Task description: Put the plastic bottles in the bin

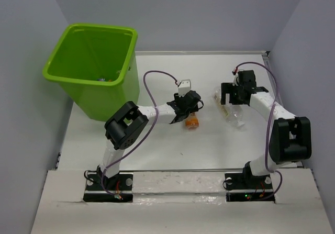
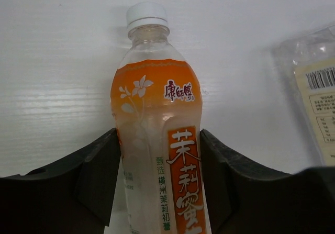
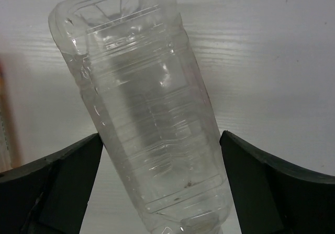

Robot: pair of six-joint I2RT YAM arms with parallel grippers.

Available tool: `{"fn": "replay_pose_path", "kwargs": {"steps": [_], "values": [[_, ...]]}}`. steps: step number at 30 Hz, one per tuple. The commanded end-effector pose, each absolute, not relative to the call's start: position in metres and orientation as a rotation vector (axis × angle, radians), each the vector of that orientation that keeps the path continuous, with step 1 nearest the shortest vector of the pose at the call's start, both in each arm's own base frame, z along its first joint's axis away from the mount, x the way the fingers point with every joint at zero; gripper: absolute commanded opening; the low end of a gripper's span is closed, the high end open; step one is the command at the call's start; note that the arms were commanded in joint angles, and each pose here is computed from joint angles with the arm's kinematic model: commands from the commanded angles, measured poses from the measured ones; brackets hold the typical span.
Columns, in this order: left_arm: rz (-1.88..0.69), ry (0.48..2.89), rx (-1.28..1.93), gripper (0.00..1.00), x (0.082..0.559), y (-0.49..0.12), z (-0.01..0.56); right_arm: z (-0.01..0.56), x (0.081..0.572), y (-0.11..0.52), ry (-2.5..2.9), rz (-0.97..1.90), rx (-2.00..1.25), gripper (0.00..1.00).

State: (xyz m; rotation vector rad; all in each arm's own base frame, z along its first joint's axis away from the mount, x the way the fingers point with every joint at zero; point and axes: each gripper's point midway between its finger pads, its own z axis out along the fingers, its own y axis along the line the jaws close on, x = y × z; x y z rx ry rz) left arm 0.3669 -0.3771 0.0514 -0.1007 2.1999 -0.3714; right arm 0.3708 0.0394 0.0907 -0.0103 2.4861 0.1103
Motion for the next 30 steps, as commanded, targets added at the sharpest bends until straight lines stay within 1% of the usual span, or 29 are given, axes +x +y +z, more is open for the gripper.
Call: {"fn": "replay_pose_path", "kwargs": {"steps": [1,2,3,5,6,8,9,11,12,14,15,16,17,18,22,23,25,26,27,29,30], "values": [[-0.408,2.169,-0.055,0.50,0.357,-0.368,0.078,0.067,0.375,0.045,2.562,-0.014,-0.076,0.99],[-0.416,2.162,-0.056,0.50,0.356,-0.368,0.082,0.067,0.374,0.048,2.562,-0.011,-0.088,1.00],[-0.437,2.162,-0.036,0.47,0.353,-0.369,0.087,0.063,0.376,0.047,2.570,-0.050,-0.084,1.00],[-0.472,2.143,-0.017,0.41,0.345,-0.370,0.104,0.062,0.376,0.054,2.570,-0.060,-0.106,1.00],[-0.485,2.134,-0.011,0.36,0.344,-0.370,0.110,0.063,0.377,0.049,2.564,-0.092,-0.081,1.00],[-0.515,2.104,-0.003,0.29,0.338,-0.370,0.130,0.065,0.378,0.050,2.554,-0.110,-0.080,0.99],[-0.517,2.093,0.011,0.23,0.335,-0.371,0.137,0.068,0.377,0.048,2.545,-0.121,-0.071,0.99],[-0.545,2.066,0.007,0.20,0.330,-0.370,0.158,0.072,0.378,0.047,2.525,-0.126,-0.053,0.95],[-0.557,2.057,0.006,0.19,0.329,-0.370,0.166,0.072,0.378,0.047,2.524,-0.121,-0.056,0.92],[-0.604,2.020,0.008,0.18,0.323,-0.370,0.196,0.071,0.378,0.047,2.523,-0.123,-0.038,0.80],[-0.623,2.000,0.006,0.18,0.320,-0.369,0.209,0.071,0.378,0.046,2.520,-0.126,-0.014,0.73],[-0.642,1.979,0.010,0.18,0.317,-0.370,0.223,0.073,0.378,0.046,2.510,-0.127,0.002,0.64],[-0.684,1.918,0.006,0.18,0.314,-0.366,0.258,0.082,0.379,0.045,2.479,-0.121,0.024,0.52],[-0.723,1.870,0.002,0.18,0.313,-0.366,0.286,0.088,0.379,0.045,2.458,-0.112,0.048,0.48],[-0.809,1.712,0.008,0.18,0.299,-0.345,0.377,0.133,0.374,0.053,2.329,-0.023,0.087,0.38],[-0.837,1.658,-0.006,0.18,0.294,-0.334,0.413,0.143,0.371,0.058,2.299,0.001,0.084,0.34],[-0.830,1.609,-0.007,0.19,0.290,-0.315,0.454,0.174,0.362,0.068,2.214,0.082,0.078,0.32],[-0.810,1.573,-0.025,0.19,0.292,-0.298,0.473,0.197,0.356,0.076,2.144,0.127,0.067,0.32],[-0.807,1.527,-0.050,0.20,0.288,-0.280,0.501,0.207,0.351,0.082,2.116,0.174,0.065,0.31],[-0.732,1.473,-0.133,0.20,0.300,-0.244,0.524,0.227,0.340,0.099,2.060,0.258,0.034,0.31],[-0.713,1.430,-0.161,0.20,0.300,-0.226,0.545,0.247,0.332,0.107,2.006,0.317,0.024,0.31]]}}
